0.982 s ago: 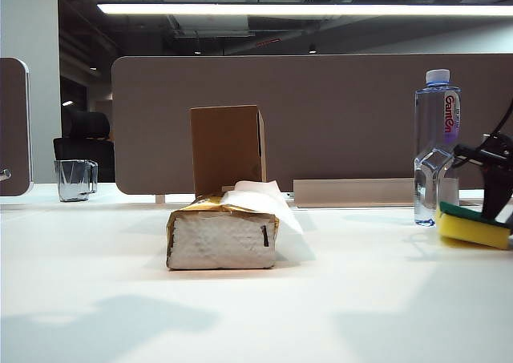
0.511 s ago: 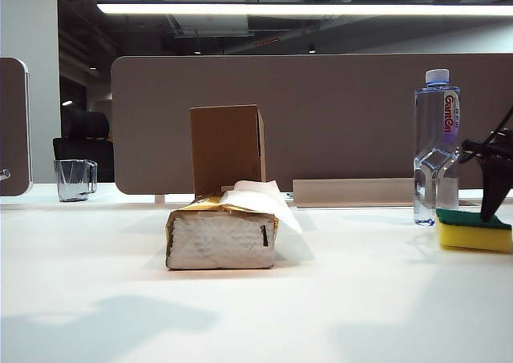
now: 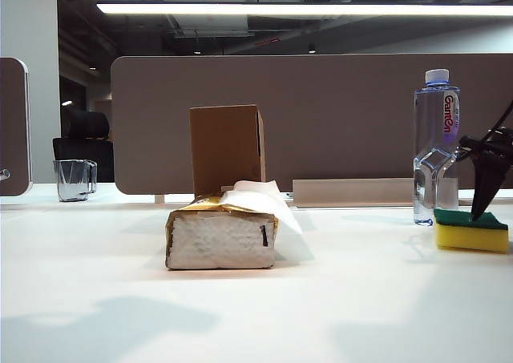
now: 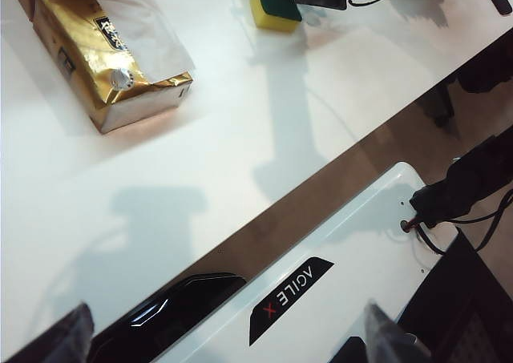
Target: Move the sponge from left to right to wipe the table, avoiding obstacles on the table, and finally reaching the bottle of mineral water.
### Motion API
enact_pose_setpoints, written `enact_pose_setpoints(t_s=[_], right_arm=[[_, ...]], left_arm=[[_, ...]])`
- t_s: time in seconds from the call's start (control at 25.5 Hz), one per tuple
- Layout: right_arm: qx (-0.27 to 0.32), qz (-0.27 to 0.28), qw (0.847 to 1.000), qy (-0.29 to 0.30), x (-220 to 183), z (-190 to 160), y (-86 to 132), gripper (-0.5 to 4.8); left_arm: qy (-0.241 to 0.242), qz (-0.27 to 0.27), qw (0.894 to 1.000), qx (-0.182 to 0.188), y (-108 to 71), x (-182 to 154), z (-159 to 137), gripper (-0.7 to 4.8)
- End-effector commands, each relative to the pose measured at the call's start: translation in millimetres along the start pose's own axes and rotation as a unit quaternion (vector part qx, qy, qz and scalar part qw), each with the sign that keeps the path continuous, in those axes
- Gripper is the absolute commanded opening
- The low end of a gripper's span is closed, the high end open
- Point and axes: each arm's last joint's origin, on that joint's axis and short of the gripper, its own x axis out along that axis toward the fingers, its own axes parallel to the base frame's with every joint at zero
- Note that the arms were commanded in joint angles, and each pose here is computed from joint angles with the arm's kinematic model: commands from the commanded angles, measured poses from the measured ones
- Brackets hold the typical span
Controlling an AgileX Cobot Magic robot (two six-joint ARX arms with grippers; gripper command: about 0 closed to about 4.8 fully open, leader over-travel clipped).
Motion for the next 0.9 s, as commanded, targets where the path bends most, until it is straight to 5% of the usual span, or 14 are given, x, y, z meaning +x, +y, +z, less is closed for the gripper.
enact_pose_setpoints(t_s=[0.04,0.47,0.67,0.9], right_arm=[[-0.008,0.006,1.000,-0.021,-8.8,10.8,5.7,3.42],[-0.031,0.019,0.996,-0.084,-47.7,25.3,22.2,3.39],[-0.051,0.031,0.989,-0.134,-82.8,24.9,33.9,3.37],[-0.068,0.034,0.980,-0.181,-124.3,19.4,37.3,3.37]], left_arm=[[-0.003,-0.004,1.000,0.006,-0.9,-0.7,0.3,4.38],[-0.016,0.006,1.000,0.019,0.0,-0.8,3.8,4.38],[-0.048,0.102,0.992,0.052,5.9,-2.1,13.4,4.38],[-0.122,0.178,0.972,0.099,9.0,-6.5,31.2,4.38]])
